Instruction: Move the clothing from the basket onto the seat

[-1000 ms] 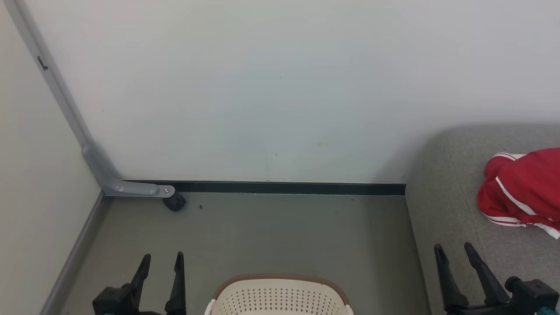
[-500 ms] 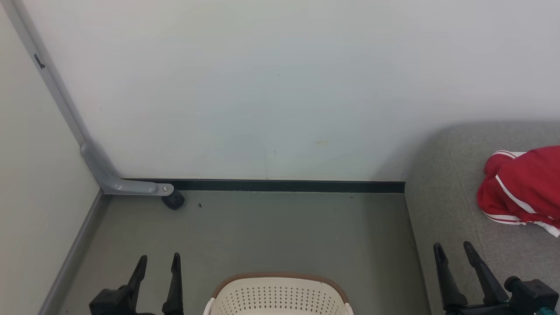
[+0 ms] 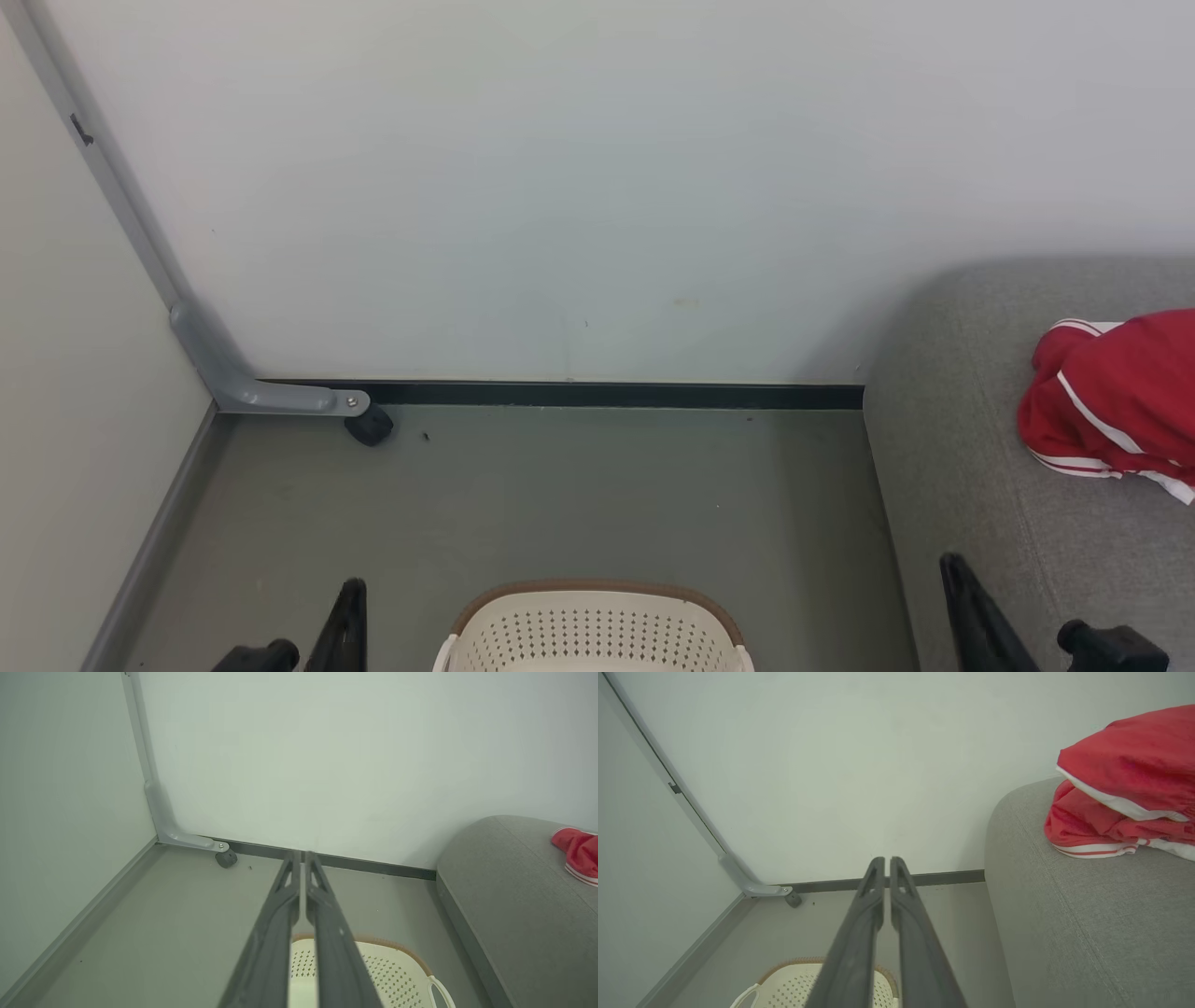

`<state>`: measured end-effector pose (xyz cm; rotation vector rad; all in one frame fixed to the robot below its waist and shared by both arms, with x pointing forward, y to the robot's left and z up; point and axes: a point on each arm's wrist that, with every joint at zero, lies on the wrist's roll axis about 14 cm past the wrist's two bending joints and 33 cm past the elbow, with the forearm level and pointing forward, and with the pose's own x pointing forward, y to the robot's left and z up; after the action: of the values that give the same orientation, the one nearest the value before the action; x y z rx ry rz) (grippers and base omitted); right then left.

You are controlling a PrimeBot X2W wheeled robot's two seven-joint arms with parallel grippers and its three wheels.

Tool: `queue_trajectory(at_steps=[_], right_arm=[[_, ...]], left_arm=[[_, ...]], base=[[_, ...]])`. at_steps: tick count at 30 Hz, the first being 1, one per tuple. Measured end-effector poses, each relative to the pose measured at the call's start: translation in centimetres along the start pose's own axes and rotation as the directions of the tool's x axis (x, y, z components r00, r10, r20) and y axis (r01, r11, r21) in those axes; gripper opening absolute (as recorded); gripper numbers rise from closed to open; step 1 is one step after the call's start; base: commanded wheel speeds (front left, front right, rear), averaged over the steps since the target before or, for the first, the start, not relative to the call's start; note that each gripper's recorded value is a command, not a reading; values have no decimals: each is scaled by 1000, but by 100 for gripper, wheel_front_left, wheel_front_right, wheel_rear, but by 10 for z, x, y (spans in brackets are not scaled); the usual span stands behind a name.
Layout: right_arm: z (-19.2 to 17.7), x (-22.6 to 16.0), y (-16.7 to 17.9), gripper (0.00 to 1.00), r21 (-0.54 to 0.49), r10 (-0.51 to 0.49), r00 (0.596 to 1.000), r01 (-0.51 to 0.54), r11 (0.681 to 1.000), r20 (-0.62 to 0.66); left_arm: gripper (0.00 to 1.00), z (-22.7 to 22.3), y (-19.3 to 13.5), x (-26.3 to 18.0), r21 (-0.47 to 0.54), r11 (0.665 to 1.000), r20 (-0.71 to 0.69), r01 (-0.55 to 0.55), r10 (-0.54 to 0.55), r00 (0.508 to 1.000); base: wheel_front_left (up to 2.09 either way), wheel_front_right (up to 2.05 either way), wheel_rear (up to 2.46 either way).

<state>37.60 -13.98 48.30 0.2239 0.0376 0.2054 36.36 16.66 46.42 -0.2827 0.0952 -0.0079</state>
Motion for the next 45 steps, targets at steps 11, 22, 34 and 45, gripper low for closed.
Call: queue_trajectory(at_steps=[11, 22, 34, 45], right_arm=[[-13, -7, -12, 0, 116, -66, 997, 71, 991, -51], [-14, -8, -23, 0, 263, -115, 991, 130, 956, -72], [-14, -9, -32, 0, 420, -159, 983, 182, 889, -90], [-10, -7, -40, 0, 551, -183, 979, 204, 809, -93]], left_arm=[[0, -14, 9, -4, -103, 994, -63, -43, 37, 997], [0, -16, 13, -2, -246, 966, -94, -79, 58, 994], [0, -15, 16, 0, -399, 911, -116, -104, 62, 991], [0, -13, 17, 3, -531, 839, -125, -118, 60, 990]], base=[[0, 0, 0], [0, 0, 0], [0, 0, 0], [0, 0, 0]])
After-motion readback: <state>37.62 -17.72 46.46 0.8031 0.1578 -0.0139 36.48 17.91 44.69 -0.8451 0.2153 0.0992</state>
